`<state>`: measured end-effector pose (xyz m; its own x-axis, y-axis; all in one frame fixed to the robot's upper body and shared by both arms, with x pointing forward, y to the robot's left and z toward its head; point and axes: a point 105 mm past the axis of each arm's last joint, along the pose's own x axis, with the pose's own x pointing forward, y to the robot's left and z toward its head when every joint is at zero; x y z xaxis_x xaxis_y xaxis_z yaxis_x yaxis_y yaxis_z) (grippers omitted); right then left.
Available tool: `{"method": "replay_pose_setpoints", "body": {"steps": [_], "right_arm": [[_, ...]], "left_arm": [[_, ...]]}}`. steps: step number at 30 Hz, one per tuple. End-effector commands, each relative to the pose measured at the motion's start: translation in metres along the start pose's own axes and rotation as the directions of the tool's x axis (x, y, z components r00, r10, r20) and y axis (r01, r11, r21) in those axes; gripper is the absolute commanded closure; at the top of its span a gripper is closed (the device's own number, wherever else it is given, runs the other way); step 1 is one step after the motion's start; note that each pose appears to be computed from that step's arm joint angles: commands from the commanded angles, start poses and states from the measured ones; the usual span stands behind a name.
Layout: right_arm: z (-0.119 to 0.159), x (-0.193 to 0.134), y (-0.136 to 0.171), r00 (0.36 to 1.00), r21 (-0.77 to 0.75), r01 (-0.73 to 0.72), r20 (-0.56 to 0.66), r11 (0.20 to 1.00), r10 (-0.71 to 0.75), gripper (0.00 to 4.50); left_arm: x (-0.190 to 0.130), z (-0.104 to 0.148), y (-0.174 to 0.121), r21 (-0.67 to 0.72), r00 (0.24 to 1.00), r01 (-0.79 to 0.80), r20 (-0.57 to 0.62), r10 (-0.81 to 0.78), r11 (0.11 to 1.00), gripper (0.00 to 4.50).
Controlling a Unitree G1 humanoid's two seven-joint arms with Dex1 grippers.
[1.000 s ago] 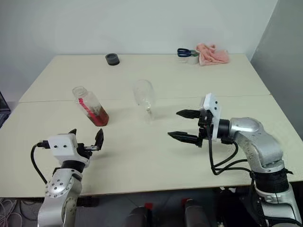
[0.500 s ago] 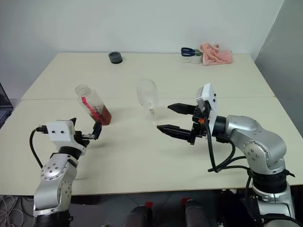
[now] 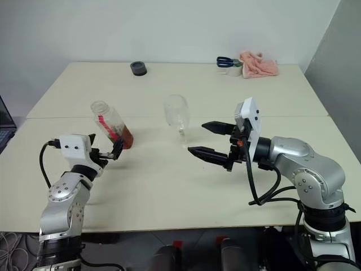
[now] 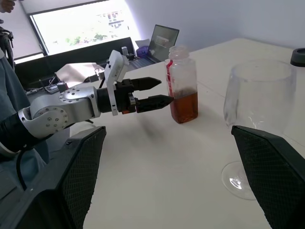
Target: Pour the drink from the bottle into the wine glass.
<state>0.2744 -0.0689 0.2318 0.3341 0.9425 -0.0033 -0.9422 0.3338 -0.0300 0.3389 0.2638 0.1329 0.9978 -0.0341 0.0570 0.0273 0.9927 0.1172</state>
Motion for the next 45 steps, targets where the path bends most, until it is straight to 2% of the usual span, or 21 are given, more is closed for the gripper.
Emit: {"method": "replay_pose_setpoints", "body": {"steps": [1, 12, 17, 20, 27, 31, 33, 38, 45], "right_arm": [[0.017, 0.0, 0.007, 0.999, -0.059, -0.012, 0.039, 0.998, 0.014, 0.01], [0.027, 0.005, 0.005, 0.999, -0.063, 0.01, 0.05, 0.998, -0.006, 0.01], [0.024, 0.003, 0.003, 0.998, -0.063, 0.029, 0.049, 0.998, -0.026, 0.01], [0.019, -0.001, 0.001, 0.998, -0.058, 0.047, 0.049, 0.997, -0.044, 0.0], [0.009, -0.006, 0.001, 0.997, -0.057, 0.063, 0.048, 0.996, -0.06, 0.0], [0.008, -0.009, -0.003, 0.994, -0.068, 0.097, 0.062, 0.993, -0.092, 0.0], [0.013, -0.012, -0.008, 0.986, -0.084, 0.144, 0.098, 0.986, -0.136, 0.0], [0.026, -0.016, -0.019, 0.952, -0.151, 0.263, 0.201, 0.953, -0.231, 0.0], [0.026, -0.012, -0.031, 0.927, -0.235, 0.335, 0.257, 0.912, -0.274, 0.0]], "left_arm": [[0.008, 0.008, 0.004, 0.032, 0.999, 0.023, 0.039, -0.024, 0.999, 0.0], [0.054, 0.005, -0.002, 0.019, 0.991, 0.105, 0.079, -0.106, 0.994, 0.0], [0.064, 0.007, -0.002, 0.021, 0.988, 0.119, 0.102, -0.121, 0.993, 0.0], [0.064, 0.008, -0.002, 0.026, 0.985, 0.125, 0.118, -0.127, 0.992, 0.64], [0.063, 0.008, -0.001, 0.025, 0.983, 0.124, 0.129, -0.127, 0.992, 2.75], [0.061, 0.01, 0.0, 0.039, 0.985, 0.106, 0.135, -0.11, 0.994, 2.87], [0.064, 0.02, -0.003, 0.09, 0.983, 0.105, 0.139, -0.117, 0.99, 2.87], [0.083, 0.069, -0.014, 0.298, 0.964, 0.133, 0.182, -0.193, 0.945, 2.87], [0.108, 0.139, -0.043, 0.54, 0.91, 0.188, 0.218, -0.352, 0.82, 2.87]]}}
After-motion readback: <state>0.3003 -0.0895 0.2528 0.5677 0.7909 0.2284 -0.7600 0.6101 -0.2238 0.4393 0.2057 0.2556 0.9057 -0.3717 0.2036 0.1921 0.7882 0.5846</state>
